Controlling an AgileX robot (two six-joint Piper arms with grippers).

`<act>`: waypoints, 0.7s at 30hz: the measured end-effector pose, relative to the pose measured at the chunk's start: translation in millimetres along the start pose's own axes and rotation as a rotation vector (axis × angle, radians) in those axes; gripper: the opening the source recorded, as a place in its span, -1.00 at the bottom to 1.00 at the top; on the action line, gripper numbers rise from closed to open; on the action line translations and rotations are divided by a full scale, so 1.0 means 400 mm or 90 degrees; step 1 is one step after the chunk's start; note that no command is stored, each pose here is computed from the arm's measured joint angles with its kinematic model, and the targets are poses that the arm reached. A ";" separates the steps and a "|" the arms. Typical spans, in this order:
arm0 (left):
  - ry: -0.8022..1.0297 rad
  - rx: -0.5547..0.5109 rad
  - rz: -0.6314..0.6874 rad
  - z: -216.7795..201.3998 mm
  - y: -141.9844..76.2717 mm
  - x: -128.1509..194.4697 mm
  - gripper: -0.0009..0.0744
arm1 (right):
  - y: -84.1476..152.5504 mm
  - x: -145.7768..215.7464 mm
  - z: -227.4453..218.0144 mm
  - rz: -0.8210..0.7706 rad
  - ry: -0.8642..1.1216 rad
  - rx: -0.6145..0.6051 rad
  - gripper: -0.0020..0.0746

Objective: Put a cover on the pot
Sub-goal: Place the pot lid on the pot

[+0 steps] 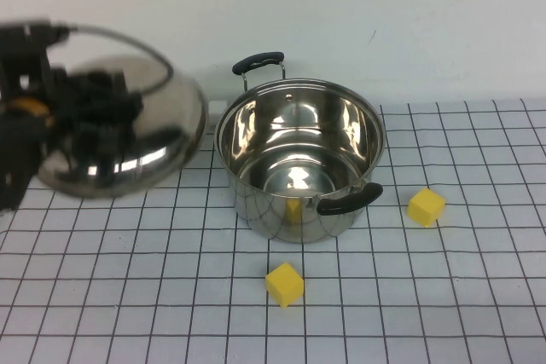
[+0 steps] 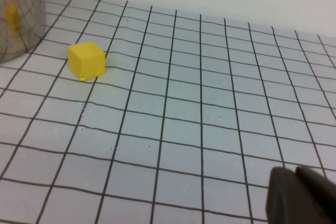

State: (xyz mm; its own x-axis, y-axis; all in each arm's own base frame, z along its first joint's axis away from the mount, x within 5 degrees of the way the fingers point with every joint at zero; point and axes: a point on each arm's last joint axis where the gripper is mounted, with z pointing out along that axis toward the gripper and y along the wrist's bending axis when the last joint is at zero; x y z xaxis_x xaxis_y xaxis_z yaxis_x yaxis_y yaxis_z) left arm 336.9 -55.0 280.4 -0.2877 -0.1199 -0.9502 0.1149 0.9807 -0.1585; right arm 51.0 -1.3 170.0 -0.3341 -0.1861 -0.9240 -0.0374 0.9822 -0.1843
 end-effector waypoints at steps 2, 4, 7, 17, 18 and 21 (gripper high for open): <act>-0.022 0.018 0.005 0.006 -0.030 -0.057 -0.12 | 0.000 0.000 0.000 0.000 0.000 0.000 -0.92; -0.032 0.044 0.005 0.017 -0.071 -0.093 -0.12 | 0.000 0.000 0.000 0.000 0.000 0.000 -0.92; -0.029 0.095 0.015 0.055 -0.156 -0.108 -0.12 | 0.000 0.000 0.000 0.000 0.000 0.000 -0.92; 0.122 0.182 0.092 0.208 -0.379 -0.005 -0.12 | 0.000 0.000 0.000 0.000 0.000 0.000 -0.92; 0.124 0.184 0.087 0.215 -0.384 -0.001 -0.12 | 0.000 0.000 0.000 0.000 0.000 0.000 -0.92; 0.124 0.186 0.081 0.234 -0.390 0.015 -0.12 | 0.000 0.000 0.000 0.000 0.000 0.000 -0.92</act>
State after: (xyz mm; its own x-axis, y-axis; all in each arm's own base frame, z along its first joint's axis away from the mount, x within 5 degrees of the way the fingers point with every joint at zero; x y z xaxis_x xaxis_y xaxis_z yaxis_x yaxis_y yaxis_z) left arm 406.2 -223.3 274.3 -0.4256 0.0598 -0.9029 0.4204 0.8967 -0.1388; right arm 51.0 -1.3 170.0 -0.3341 -0.1861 -0.9240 -0.0374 0.9822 -0.1843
